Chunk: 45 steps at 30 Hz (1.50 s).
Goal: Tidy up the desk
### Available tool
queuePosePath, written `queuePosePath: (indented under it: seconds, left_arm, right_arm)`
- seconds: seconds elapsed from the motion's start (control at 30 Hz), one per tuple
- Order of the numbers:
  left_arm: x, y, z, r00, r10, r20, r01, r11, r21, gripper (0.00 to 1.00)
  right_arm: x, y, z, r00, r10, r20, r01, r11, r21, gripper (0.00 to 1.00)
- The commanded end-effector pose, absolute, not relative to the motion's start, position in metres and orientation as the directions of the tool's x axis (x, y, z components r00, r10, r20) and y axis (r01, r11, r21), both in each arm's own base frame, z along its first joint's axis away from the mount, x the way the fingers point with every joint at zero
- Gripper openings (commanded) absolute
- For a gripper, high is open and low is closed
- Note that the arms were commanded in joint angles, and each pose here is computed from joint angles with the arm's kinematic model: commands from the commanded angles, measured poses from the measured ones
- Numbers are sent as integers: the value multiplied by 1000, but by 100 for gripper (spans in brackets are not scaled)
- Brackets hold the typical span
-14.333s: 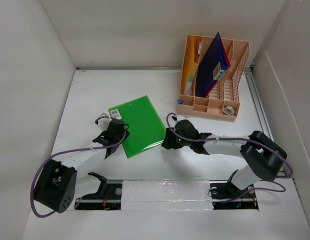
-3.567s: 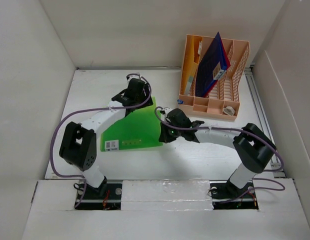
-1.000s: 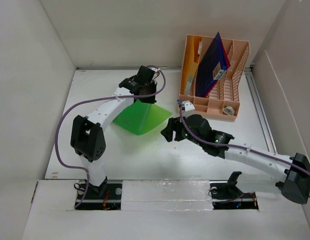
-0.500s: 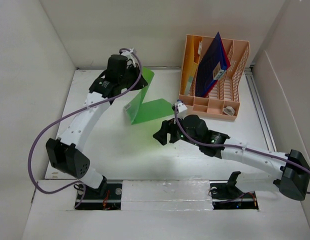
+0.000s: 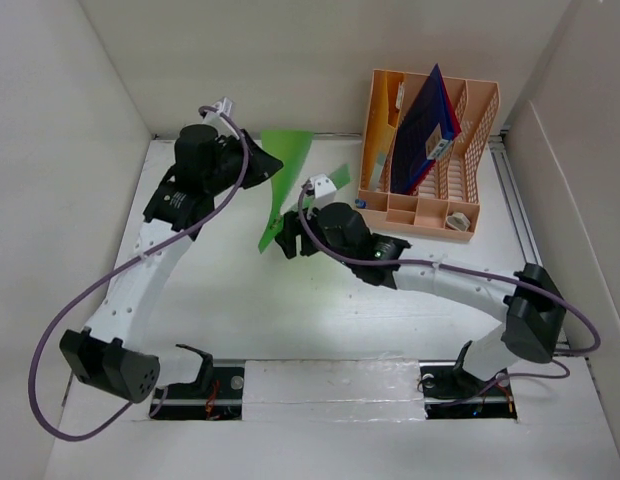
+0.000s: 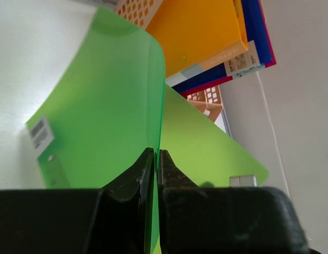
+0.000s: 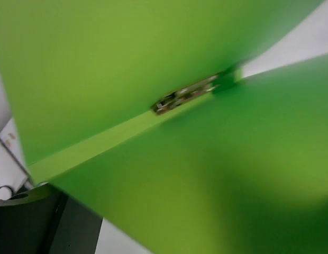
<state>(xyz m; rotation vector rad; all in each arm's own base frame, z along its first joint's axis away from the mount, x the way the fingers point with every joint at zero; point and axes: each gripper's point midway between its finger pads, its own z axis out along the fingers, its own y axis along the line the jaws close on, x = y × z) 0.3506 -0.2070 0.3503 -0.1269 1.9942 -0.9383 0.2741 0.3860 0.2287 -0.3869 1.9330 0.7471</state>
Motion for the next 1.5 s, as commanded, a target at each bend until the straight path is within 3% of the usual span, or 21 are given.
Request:
queuePosePath:
  seconds: [0.0, 0.17, 0.43, 0.77, 1.1, 1.13, 1.17, 1.2, 1.23, 1.27, 1.37, 1.47]
  left_arm:
    - [325, -199, 396, -500, -488, -715, 342, 647, -681, 0]
    - [311, -196, 399, -502, -504, -703, 350, 625, -698, 0]
    - [306, -180, 409, -426, -603, -674, 306, 605, -735, 0]
    - [311, -183, 410, -421, -744, -518, 281, 436, -855, 0]
    - [311, -177, 391, -422, -776, -469, 211, 419, -883, 0]
    - [310, -177, 391, -424, -775, -468, 211, 417, -884, 0]
    - [310, -178, 391, -432, -769, -470, 208, 422, -882, 0]
    - [310, -178, 391, -432, -769, -470, 208, 422, -882, 0]
    - [308, -178, 392, -437, -764, -475, 208, 428, -880, 0]
    - [308, -178, 392, -435, -756, -488, 218, 438, -872, 0]
    - [305, -177, 385, -446, -739, -505, 201, 467, -861, 0]
    - [302, -174, 382, -451, -720, -527, 185, 503, -845, 0]
  right_arm:
    - [314, 396, 289, -307, 144, -941, -547, 782, 298, 73]
    - [308, 400, 279, -302, 79, -950, -597, 762, 253, 74]
    - [250, 376, 223, -309, 25, -951, -694, 678, 243, 77]
    - [217, 388, 216, -171, 86, -982, -668, 722, 179, 79]
    - [234, 385, 226, 68, 192, -979, -400, 904, 150, 85]
    - [239, 380, 222, 85, 166, -982, -347, 929, 126, 90]
    - [248, 370, 214, 111, 179, -978, -185, 970, 157, 97]
    - [248, 370, 214, 111, 179, -978, -184, 970, 157, 97]
    - [251, 364, 212, 143, 72, -987, -136, 989, 53, 100]
    - [252, 357, 227, 189, 168, -967, -109, 983, 149, 100]
    - [256, 359, 225, 224, 79, -971, -43, 997, 71, 100]
    - [251, 360, 233, 231, 119, -966, -72, 992, 105, 100]
